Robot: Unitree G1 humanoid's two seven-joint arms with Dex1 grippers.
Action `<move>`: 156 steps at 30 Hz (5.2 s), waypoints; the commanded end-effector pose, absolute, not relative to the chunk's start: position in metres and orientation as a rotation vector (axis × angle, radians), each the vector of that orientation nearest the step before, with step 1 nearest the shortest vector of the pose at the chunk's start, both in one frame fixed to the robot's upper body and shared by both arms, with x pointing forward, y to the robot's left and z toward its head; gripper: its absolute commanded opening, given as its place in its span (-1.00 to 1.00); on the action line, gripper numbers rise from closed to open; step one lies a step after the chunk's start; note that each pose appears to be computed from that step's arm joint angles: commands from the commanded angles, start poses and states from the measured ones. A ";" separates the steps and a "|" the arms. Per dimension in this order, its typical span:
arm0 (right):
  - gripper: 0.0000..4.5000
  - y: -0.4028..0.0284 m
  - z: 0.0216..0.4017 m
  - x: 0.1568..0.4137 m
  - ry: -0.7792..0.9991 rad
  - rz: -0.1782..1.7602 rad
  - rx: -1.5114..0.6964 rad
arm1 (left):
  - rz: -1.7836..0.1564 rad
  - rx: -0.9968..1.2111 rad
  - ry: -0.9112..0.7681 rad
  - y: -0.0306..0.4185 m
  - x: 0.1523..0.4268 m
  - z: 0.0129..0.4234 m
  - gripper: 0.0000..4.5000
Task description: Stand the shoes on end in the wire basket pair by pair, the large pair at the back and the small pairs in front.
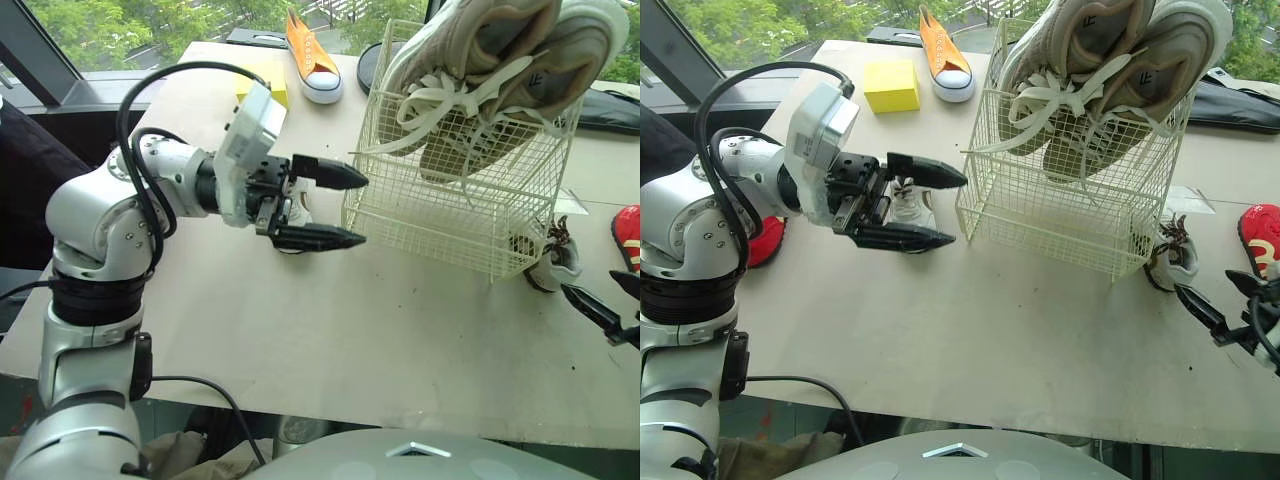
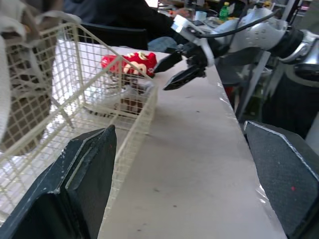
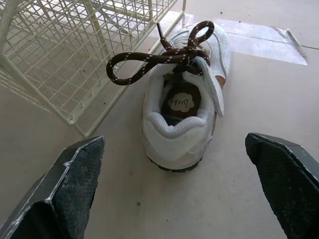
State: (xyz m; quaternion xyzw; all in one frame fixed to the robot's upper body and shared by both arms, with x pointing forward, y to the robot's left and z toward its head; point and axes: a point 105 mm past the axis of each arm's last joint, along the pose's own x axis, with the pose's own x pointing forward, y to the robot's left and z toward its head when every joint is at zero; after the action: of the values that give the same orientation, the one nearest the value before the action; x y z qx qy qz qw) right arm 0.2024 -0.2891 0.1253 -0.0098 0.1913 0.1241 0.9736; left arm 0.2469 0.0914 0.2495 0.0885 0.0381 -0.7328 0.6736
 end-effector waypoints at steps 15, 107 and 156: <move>-0.73 -0.293 0.116 0.228 0.376 0.175 -0.125 | -1.699 0.206 0.068 0.081 0.232 0.252 1.00; -1.00 -0.119 0.262 0.221 -0.074 0.877 0.231 | -1.473 -0.076 -0.359 0.014 0.298 0.297 0.50; -0.66 -0.244 0.178 0.272 0.053 0.500 -0.074 | -1.450 -0.044 -0.100 0.071 0.254 0.260 0.53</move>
State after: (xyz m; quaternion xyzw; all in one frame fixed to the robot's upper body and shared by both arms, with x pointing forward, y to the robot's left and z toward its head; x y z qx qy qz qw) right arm 0.2738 -0.2345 0.2003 -0.0560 -0.0279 0.2541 0.9652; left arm 0.2599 0.0702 0.2528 -0.0305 -0.0247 -0.6609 0.7495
